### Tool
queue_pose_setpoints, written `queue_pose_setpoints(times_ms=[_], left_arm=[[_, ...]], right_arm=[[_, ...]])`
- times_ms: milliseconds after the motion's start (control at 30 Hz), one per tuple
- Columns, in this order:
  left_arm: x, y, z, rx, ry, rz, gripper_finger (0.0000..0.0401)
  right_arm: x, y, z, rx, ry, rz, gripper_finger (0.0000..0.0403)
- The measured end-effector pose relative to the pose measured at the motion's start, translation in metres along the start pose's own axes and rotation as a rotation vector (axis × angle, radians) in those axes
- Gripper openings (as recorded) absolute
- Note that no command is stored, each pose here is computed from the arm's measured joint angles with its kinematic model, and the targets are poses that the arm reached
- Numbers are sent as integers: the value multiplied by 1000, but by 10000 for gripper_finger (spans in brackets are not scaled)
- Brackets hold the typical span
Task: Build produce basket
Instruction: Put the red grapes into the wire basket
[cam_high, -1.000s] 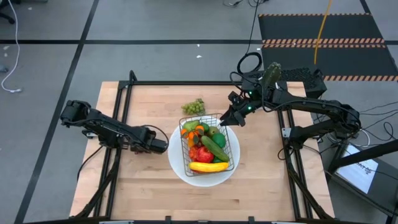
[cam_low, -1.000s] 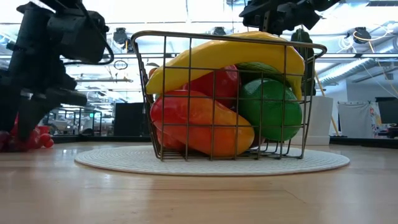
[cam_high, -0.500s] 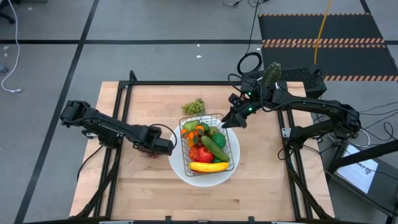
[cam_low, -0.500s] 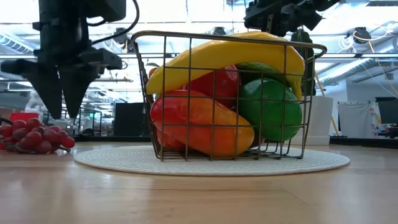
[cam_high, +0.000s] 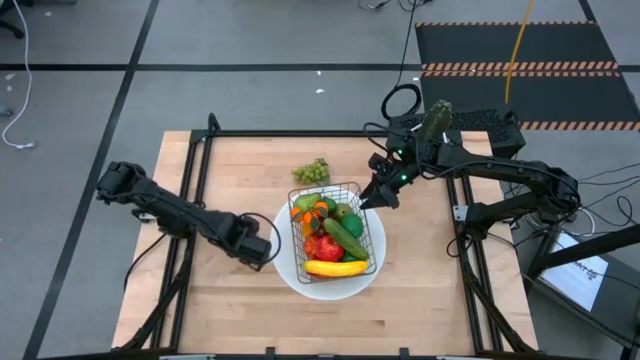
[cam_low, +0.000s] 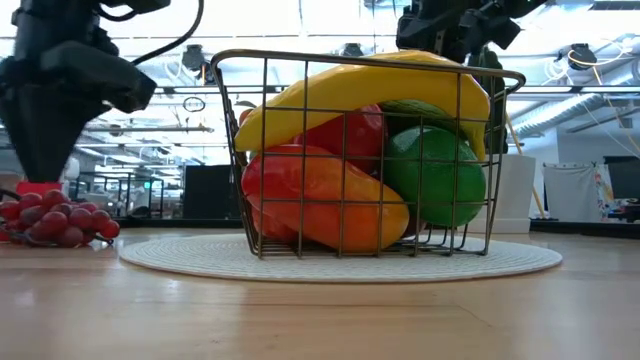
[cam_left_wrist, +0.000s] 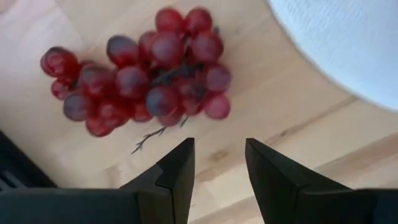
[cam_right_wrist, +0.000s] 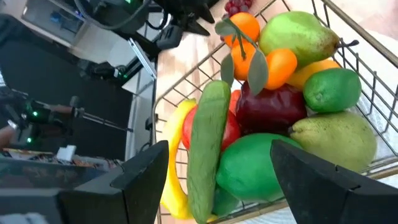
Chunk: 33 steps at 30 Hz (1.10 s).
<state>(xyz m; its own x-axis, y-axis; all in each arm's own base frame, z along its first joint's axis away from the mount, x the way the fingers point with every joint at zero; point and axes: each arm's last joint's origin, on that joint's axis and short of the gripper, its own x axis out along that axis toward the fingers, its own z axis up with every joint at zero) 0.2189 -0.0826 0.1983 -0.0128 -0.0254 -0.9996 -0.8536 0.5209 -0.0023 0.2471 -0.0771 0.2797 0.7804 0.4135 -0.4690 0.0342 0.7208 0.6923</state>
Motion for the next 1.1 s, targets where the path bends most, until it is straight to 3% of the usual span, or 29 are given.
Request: queue_pose_setpoints(times_ms=[333,600,933,1100], left_arm=[[28,15,-8,16,75,55,145],[38,20,-6,51,44,62,147],[40,20,-2,187,-17,54,220],[54,33,-1,165,8,99,214]], right_arm=[[0,0,-1,-14,7,-4,274],[0,-1,-2,-9,13,-7,274],[0,-1,-1,-10,10,-11,274],[0,-1,-1,-10,9,-12,274]])
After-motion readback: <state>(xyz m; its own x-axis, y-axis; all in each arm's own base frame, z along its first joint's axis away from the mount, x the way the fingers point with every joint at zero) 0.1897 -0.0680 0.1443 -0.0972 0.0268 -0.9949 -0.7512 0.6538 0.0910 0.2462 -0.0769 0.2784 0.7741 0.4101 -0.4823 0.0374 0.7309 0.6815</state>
